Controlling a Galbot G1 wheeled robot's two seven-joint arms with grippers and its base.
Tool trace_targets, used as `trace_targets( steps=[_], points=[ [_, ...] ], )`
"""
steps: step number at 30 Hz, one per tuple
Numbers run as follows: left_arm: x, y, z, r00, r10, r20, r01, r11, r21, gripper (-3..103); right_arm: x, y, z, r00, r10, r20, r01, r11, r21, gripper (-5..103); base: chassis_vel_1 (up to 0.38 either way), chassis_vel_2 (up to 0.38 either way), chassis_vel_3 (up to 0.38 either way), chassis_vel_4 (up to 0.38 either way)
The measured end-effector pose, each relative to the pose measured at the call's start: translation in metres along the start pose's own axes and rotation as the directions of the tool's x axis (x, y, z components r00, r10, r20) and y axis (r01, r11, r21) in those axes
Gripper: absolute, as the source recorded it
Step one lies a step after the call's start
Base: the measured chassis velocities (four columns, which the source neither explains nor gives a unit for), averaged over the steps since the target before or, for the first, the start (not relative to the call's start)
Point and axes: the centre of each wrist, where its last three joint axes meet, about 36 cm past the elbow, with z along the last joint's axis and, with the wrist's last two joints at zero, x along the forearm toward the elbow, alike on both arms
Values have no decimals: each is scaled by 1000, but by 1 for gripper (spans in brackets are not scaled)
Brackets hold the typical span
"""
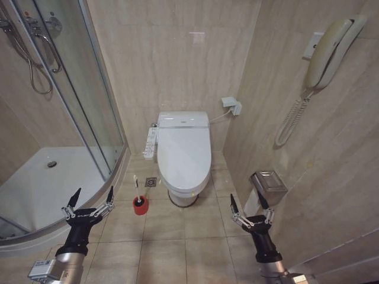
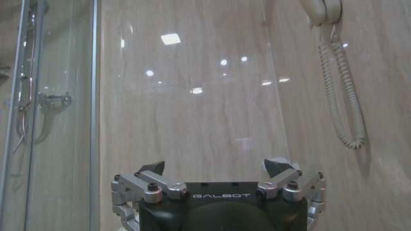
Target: Open the toilet lid, clean the toilet bowl with a toilet brush, close the toilet lid, and flush.
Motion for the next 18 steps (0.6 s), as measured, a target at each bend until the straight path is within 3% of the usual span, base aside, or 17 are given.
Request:
trace_targets(
  steps=[12, 18],
  points=[
    [0, 0, 0, 1000, 0, 0, 0, 1000, 0, 100, -2, -8, 14, 999, 26, -20, -26, 999, -20, 100, 0, 0, 0, 0],
    [0, 0, 0, 1000, 0, 0, 0, 1000, 0, 100, -4, -12, 22, 999, 40, -27, -40, 999, -19, 100, -122, 101, 112, -103]
  ],
)
